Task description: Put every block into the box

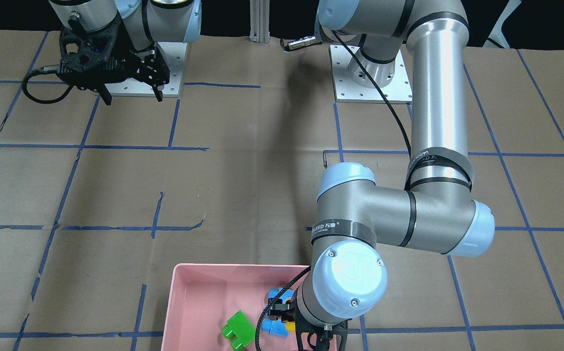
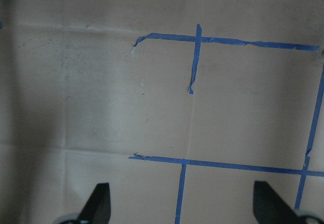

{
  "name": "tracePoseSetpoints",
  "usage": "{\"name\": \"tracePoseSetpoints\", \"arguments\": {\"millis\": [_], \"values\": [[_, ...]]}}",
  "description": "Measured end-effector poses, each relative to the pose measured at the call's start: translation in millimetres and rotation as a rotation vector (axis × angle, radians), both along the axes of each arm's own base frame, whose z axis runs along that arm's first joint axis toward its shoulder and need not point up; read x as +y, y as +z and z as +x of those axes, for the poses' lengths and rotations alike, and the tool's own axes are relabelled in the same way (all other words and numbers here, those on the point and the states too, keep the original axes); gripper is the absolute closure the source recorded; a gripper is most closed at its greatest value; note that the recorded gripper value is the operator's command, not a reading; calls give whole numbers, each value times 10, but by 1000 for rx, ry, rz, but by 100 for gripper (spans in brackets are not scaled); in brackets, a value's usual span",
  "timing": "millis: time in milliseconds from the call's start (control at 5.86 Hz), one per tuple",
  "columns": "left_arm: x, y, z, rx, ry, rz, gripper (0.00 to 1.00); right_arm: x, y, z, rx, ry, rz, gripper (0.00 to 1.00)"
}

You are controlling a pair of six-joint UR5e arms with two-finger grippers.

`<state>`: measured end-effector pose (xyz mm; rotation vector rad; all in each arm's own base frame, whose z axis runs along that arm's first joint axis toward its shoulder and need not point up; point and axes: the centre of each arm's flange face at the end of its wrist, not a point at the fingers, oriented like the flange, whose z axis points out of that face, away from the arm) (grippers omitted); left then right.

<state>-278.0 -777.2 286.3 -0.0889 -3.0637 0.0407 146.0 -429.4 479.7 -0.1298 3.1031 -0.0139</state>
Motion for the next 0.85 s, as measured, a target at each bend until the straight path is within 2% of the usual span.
{"name": "tracePoseSetpoints", "arguments": {"millis": [171, 341, 512, 683, 854], "values": [[-72, -50, -55, 15, -2, -61, 1, -17, 27, -3, 4, -20, -28, 0], [-143, -58, -95, 32, 0, -132, 1, -34, 27, -3, 4, -51, -36, 0], [-156, 9, -105, 36, 4, -166, 1, -46, 17, -3, 4, -77, -35, 0], [-115, 173, -65, 32, 6, -173, 1, -49, 15, -1, 2, -98, -35, 0], [3, 533, 115, -4, 22, -152, 1, -47, 19, -1, 1, -116, -36, 0]]}}
